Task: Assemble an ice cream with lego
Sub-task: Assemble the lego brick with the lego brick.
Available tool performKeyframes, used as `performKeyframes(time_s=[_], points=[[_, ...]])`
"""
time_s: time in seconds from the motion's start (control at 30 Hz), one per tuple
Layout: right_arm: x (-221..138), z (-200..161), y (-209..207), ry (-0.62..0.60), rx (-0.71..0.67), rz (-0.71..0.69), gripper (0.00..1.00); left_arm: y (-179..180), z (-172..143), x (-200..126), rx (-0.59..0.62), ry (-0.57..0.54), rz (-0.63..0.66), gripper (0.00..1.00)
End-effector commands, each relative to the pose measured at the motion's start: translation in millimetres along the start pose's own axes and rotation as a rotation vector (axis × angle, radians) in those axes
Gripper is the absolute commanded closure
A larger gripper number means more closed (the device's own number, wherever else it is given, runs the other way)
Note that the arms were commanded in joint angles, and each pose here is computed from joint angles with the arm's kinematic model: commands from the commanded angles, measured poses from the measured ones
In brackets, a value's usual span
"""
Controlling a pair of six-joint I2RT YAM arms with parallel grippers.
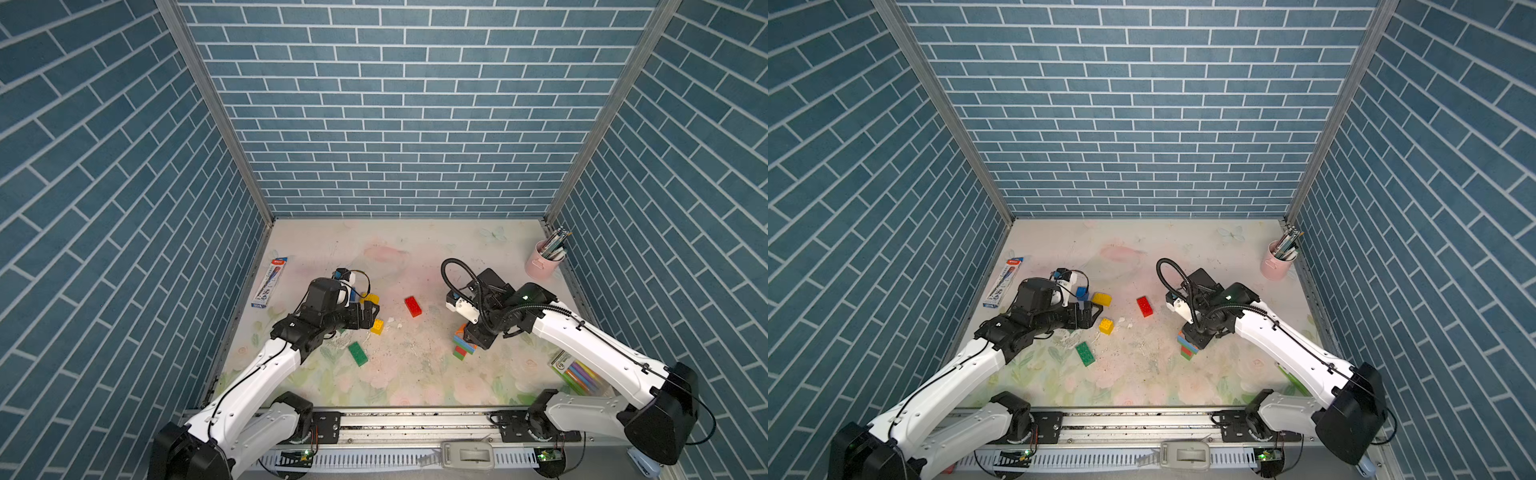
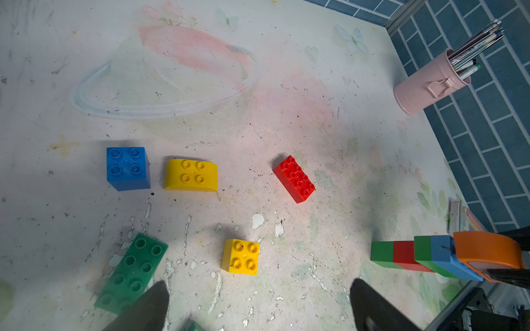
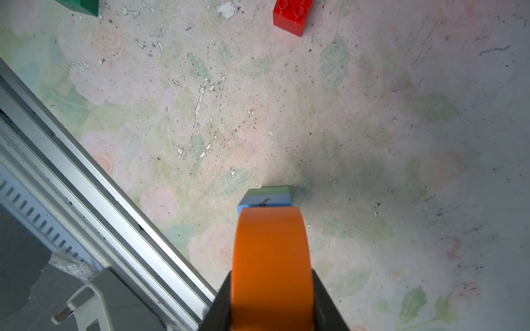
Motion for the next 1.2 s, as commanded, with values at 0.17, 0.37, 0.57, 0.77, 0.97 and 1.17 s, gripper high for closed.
performKeyframes(time_s=[0.17,0.37,0.57,0.77,0.97,1.17], points=[[-7.8,3.3,2.5,-0.028,0.017,0.001,1.0,-3.0,4.3,-5.6,0.021,-0.011,0.002,0.0],[-9.0,3.5,2.2,-0.038,0.018,-0.003,1.0,-2.9,4.2,-5.9,0.019,-0.012,0.003,0.0],[-11.0,3.4,3.2,-0.053,0.02,0.004,1.0,-3.1,4.6,-5.8,0.019,-0.012,0.002,0.01],[-6.1,1.6,4.2,-0.026,0.021,0.012,1.0,-2.9,4.3,-5.9,0.019,-0.012,0.002,0.01],[-5.6,0.3,3.0,-0.003,0.023,0.001,1.0,-2.6,3.9,-6.0,0.019,-0.01,0.004,0.0],[-4.5,-0.2,3.9,0.007,0.024,0.008,1.0,-2.7,4.0,-5.6,0.018,-0.01,0.003,0.0]])
Point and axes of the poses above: each gripper's point midway between its finger pads, its own x axis out along the fingers, its own y axis along the line the jaws close on, z = x × y, the point moved 6 cm from there along -x, back along the fingers, and after that the axes turned 6 degrees about x, right-handed, at the moved point
